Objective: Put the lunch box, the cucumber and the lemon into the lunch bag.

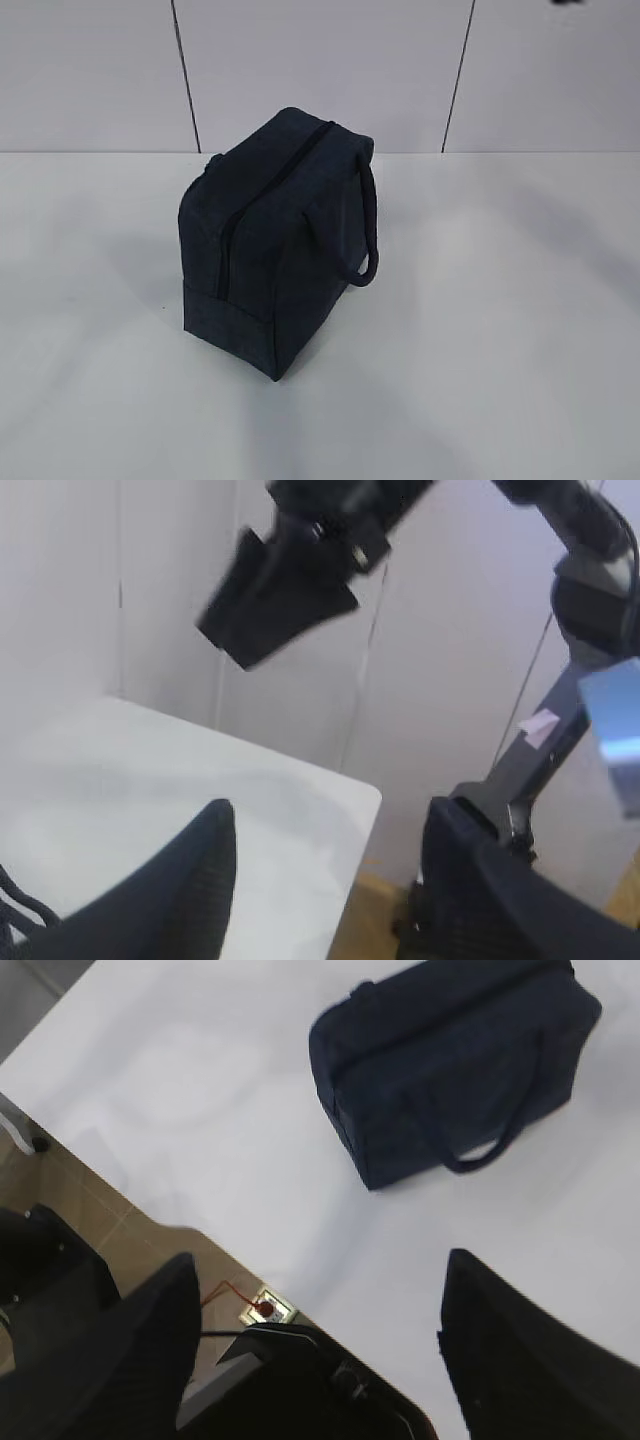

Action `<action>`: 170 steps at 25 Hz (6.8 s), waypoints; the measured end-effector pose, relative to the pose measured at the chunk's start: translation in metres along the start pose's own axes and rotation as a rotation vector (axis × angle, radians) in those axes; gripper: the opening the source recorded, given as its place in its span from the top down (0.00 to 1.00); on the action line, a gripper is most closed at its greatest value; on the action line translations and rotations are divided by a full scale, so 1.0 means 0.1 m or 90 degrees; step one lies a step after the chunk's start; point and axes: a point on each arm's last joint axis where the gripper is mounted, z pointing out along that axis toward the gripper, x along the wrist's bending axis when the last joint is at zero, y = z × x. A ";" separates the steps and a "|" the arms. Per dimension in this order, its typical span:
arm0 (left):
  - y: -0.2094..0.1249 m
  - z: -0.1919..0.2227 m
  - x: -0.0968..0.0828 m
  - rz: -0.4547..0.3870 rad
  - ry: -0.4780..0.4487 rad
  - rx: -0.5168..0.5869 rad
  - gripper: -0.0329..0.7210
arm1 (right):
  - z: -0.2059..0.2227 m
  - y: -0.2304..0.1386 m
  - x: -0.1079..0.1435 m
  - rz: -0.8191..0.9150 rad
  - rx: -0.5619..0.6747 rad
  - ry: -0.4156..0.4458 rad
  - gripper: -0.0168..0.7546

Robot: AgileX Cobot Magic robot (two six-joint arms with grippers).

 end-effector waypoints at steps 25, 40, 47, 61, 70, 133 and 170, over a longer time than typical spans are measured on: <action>0.00 -0.21 -0.32 -0.035 0.011 -0.064 0.45 | -0.26 -2.73 -0.58 -0.046 -0.071 -0.165 0.23; -0.83 -0.03 0.39 -0.233 0.191 -0.035 0.46 | -0.05 -2.76 -0.63 -0.056 -0.079 -0.172 0.23; -1.01 -0.05 0.59 -0.266 0.286 -0.067 0.46 | -0.04 -2.76 -0.63 -0.058 -0.082 -0.173 0.23; -1.30 -0.23 0.96 -0.283 0.526 -0.152 0.46 | -0.04 -2.75 -0.63 -0.059 -0.085 -0.173 0.23; -1.56 -0.39 1.12 -0.304 0.669 -0.189 0.47 | -0.05 -2.75 -0.63 -0.059 -0.086 -0.173 0.23; -1.33 -0.77 0.17 -0.149 0.553 0.329 0.55 | -0.04 -2.75 -0.63 -0.060 -0.086 -0.174 0.23; -1.42 -0.92 -0.08 -0.103 0.627 0.206 0.61 | -0.16 -2.88 -0.59 0.148 -0.176 -0.417 0.23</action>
